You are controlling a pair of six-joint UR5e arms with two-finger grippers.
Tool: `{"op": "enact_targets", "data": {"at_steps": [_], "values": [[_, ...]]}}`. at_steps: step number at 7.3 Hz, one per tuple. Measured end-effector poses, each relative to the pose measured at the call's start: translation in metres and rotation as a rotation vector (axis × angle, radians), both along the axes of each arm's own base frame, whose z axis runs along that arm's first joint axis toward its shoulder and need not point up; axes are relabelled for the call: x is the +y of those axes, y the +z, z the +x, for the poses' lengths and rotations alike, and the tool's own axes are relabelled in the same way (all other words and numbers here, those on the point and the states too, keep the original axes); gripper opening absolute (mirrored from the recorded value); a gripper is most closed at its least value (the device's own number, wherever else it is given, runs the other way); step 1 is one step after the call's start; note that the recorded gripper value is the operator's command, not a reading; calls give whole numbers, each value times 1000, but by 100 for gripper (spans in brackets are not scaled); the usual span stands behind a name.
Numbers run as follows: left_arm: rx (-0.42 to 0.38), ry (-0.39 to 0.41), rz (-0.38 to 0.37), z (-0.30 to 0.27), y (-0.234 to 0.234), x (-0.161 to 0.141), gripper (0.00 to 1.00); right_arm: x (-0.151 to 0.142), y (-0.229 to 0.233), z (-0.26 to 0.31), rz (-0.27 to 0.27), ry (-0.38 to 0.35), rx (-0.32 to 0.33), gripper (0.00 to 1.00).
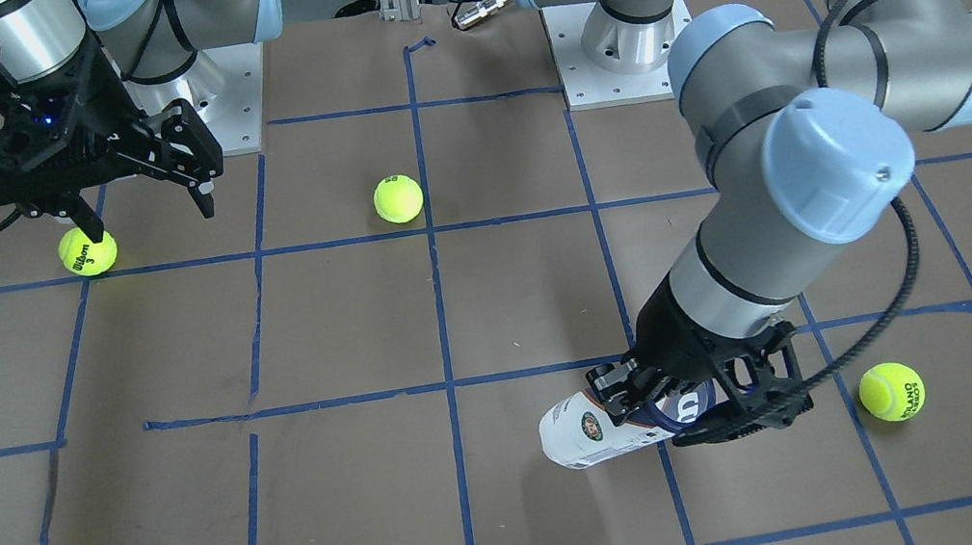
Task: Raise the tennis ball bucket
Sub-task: 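Lift the can with the left gripper, tilting it upright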
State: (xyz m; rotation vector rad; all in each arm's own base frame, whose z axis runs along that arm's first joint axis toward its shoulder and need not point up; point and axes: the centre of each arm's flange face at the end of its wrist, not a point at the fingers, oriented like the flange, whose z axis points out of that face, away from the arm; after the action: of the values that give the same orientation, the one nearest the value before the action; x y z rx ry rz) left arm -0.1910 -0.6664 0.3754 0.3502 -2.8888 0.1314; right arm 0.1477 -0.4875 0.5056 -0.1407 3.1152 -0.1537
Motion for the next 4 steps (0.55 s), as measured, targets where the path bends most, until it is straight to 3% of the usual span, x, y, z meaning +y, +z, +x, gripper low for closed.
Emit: {"op": "enact_targets", "data": {"at_steps": [2, 4], "values": [[-165, -86, -32, -29, -4, 8, 0, 0, -1, 0, 1, -4, 0, 100], [-248, -121, -98, -47, -9, 5, 0, -1, -1, 0, -1, -5, 0, 100]]}}
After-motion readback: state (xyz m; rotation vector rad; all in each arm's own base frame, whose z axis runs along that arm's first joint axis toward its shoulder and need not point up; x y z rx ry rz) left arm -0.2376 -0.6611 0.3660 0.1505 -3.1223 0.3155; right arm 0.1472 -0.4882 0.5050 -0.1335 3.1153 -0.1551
